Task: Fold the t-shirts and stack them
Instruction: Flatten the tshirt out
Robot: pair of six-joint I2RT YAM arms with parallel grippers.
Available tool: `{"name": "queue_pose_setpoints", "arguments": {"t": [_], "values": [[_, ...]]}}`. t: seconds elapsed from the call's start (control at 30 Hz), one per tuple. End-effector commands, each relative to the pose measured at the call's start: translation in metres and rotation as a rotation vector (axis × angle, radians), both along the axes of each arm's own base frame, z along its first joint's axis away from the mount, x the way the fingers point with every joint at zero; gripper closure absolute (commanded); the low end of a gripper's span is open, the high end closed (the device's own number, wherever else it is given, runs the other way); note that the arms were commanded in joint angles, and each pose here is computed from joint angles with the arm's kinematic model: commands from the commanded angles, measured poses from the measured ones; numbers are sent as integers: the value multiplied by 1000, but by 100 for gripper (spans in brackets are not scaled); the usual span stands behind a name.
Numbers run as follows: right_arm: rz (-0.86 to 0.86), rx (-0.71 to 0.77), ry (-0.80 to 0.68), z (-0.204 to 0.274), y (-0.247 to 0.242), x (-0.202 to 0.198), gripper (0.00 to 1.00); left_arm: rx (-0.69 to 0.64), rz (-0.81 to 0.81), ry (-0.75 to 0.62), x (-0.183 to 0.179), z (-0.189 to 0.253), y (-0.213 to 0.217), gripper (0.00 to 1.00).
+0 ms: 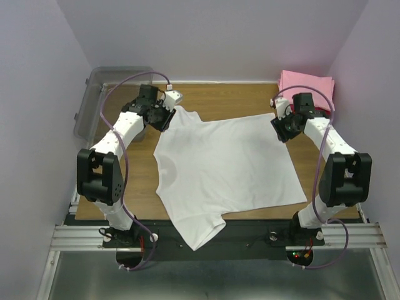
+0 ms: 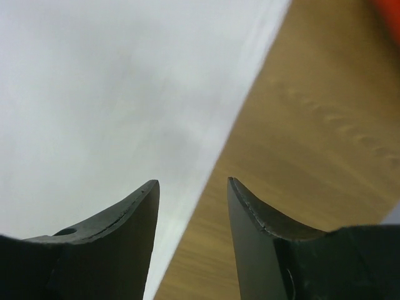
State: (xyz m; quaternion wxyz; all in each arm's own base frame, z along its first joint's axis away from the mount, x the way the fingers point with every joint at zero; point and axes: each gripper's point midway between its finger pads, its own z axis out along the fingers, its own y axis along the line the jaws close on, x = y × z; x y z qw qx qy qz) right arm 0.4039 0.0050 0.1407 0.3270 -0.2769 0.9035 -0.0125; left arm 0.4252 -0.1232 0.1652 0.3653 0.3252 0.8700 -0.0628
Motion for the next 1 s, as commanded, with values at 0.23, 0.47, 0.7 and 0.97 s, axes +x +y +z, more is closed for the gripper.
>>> {"name": "queue_pose_setpoints", "arguments": {"t": [0.23, 0.47, 0.7, 0.97], "values": [[78, -73, 380, -104, -9, -100, 49, 21, -6, 303, -83, -106, 6, 61], [77, -55, 488, -132, -6, -118, 50, 164, 60, 338, -66, -139, 32, 64], [118, -26, 588, -139, 0, -161, 50, 251, 43, 333, -45, -142, 47, 66], [247, 79, 670, -111, 20, -204, 47, 302, -64, 376, -70, -123, 54, 66]]}}
